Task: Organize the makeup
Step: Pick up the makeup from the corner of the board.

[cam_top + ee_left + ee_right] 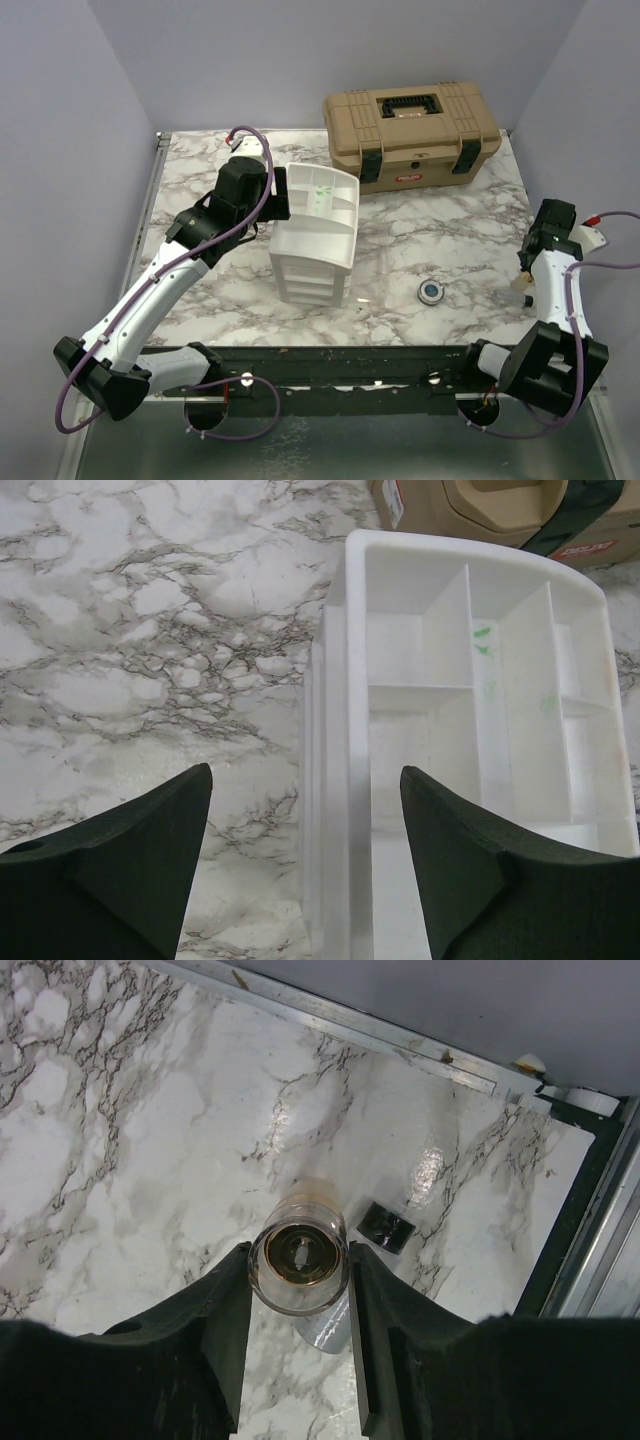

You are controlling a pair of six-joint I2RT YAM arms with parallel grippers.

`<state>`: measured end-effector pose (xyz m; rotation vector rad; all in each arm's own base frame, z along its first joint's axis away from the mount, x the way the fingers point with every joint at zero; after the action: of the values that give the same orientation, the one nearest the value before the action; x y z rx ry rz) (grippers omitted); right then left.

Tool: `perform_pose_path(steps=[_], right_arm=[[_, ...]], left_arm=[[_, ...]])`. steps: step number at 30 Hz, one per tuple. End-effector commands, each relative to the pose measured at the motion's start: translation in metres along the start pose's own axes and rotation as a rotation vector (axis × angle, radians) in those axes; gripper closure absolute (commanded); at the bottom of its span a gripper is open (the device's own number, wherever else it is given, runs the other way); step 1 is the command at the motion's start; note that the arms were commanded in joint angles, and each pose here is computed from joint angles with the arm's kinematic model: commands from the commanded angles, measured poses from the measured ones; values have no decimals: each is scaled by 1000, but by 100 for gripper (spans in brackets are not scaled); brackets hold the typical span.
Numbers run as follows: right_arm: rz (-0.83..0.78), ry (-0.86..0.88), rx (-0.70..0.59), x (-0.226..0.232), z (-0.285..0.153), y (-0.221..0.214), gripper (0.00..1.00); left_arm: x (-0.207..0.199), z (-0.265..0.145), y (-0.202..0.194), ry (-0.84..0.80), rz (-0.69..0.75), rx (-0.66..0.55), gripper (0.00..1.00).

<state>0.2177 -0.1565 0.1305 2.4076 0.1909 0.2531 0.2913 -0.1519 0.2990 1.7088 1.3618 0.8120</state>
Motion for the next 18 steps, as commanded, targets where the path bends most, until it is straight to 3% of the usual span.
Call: perform_pose_path(steps=[1, 8, 13, 18], right_arm=[[33, 49, -59, 3, -10, 15, 73], [9, 289, -27, 36, -42, 27, 75], [-28, 536, 111, 69, -71, 13, 83], [-92, 934, 323, 111, -118, -16, 82]], left_arm=[[3, 0, 7, 17, 5, -22, 22], [2, 2, 5, 17, 0, -16, 22], [0, 5, 1, 8, 1, 0, 22], [-3, 7, -2, -7, -1, 10, 22]])
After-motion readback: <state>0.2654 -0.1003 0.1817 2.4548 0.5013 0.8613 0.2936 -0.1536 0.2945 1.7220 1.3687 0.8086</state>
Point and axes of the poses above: each gripper's point midway between its finger pads, its own z axis out along the fingers, its own x axis along the line the jaws close on, y = z × x, the point moved 2 cm from there along -z, back along the fingers, and after that the axes turned 10 degrees about z, right-handed, at the moved point
